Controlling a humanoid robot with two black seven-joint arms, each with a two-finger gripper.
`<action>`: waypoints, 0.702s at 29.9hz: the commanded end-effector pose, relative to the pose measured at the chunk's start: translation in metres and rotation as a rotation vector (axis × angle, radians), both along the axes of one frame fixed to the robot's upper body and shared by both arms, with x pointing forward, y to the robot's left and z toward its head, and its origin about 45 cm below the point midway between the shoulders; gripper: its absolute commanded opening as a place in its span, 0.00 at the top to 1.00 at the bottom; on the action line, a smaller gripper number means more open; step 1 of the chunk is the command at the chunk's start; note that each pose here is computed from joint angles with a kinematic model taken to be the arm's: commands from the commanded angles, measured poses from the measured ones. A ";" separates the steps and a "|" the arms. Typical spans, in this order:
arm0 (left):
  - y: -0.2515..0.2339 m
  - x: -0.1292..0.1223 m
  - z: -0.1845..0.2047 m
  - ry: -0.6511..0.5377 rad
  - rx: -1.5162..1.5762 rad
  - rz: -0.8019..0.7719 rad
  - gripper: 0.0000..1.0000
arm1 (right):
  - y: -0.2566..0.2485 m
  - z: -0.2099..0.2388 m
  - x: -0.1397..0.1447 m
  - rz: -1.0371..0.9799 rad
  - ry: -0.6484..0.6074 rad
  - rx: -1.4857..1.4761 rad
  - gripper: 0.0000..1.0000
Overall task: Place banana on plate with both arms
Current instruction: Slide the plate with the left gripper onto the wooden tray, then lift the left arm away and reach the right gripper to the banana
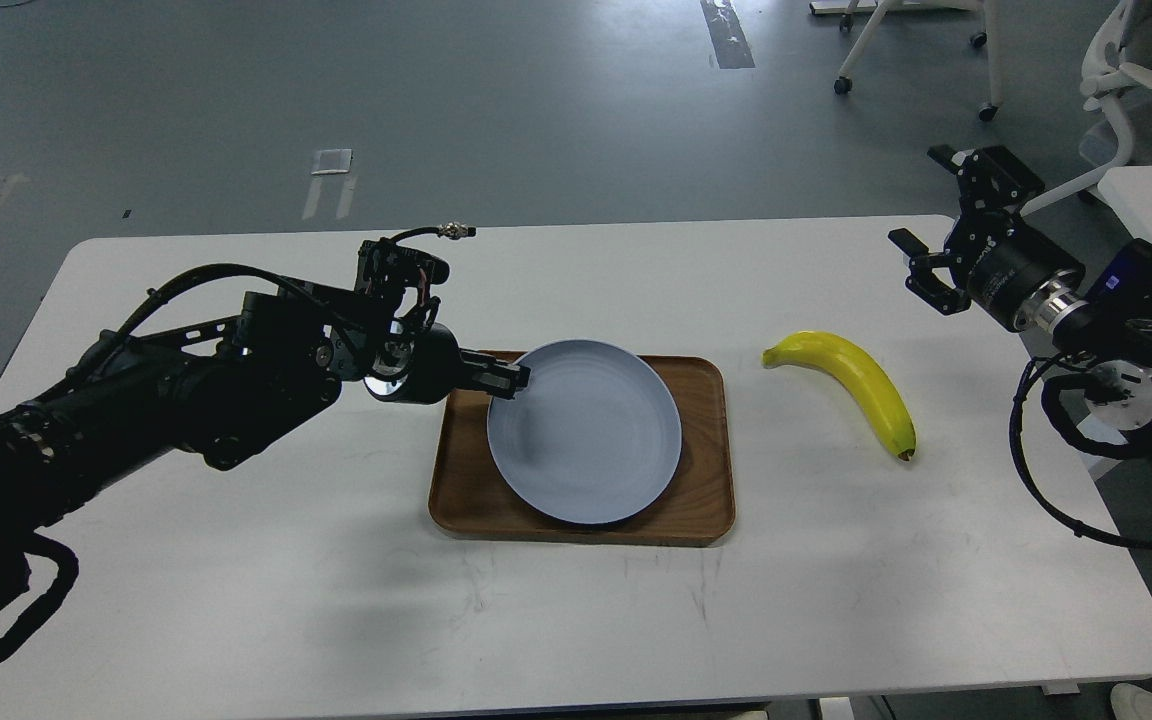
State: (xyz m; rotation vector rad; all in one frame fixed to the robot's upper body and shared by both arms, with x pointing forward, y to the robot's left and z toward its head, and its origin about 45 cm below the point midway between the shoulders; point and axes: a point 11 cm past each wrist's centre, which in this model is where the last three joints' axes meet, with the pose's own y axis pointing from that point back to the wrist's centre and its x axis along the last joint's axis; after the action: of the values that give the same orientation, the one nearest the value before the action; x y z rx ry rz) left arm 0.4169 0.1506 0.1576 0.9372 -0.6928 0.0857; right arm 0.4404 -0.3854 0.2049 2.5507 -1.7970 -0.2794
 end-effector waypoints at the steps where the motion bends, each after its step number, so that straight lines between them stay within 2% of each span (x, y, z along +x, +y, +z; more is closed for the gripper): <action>1: -0.003 0.000 -0.001 0.001 -0.006 0.000 0.80 | 0.001 -0.001 0.000 0.001 0.001 0.001 0.00; 4: -0.005 0.000 -0.002 0.002 -0.009 0.002 0.52 | 0.001 -0.001 0.000 0.001 0.002 0.001 0.00; 5: -0.005 0.001 -0.003 -0.006 -0.010 0.008 0.33 | 0.001 -0.001 0.000 0.001 0.002 0.001 0.00; 8: -0.007 0.003 -0.003 -0.026 -0.021 0.015 0.09 | 0.001 -0.001 0.000 0.001 0.002 0.001 0.00; 9: -0.007 0.004 -0.002 -0.030 -0.024 0.016 0.04 | 0.000 -0.001 -0.001 0.000 0.002 0.000 0.00; 15: -0.008 0.011 0.012 -0.025 -0.095 0.058 0.03 | -0.011 0.002 -0.003 -0.010 0.004 -0.023 0.00; 17: -0.009 0.027 0.045 -0.006 -0.246 0.140 0.03 | -0.016 0.001 -0.006 0.018 0.018 -0.093 0.00; 21: 0.008 0.042 0.076 0.091 -0.525 0.330 0.03 | -0.011 0.008 -0.005 0.134 0.029 -0.273 0.00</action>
State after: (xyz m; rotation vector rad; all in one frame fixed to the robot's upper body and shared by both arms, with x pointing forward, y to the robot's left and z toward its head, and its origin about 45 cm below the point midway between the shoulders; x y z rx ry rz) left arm 0.4477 0.1453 0.2105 0.6943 -0.5495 0.3466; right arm 0.4341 -0.3998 0.2064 2.4799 -1.6782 -0.1747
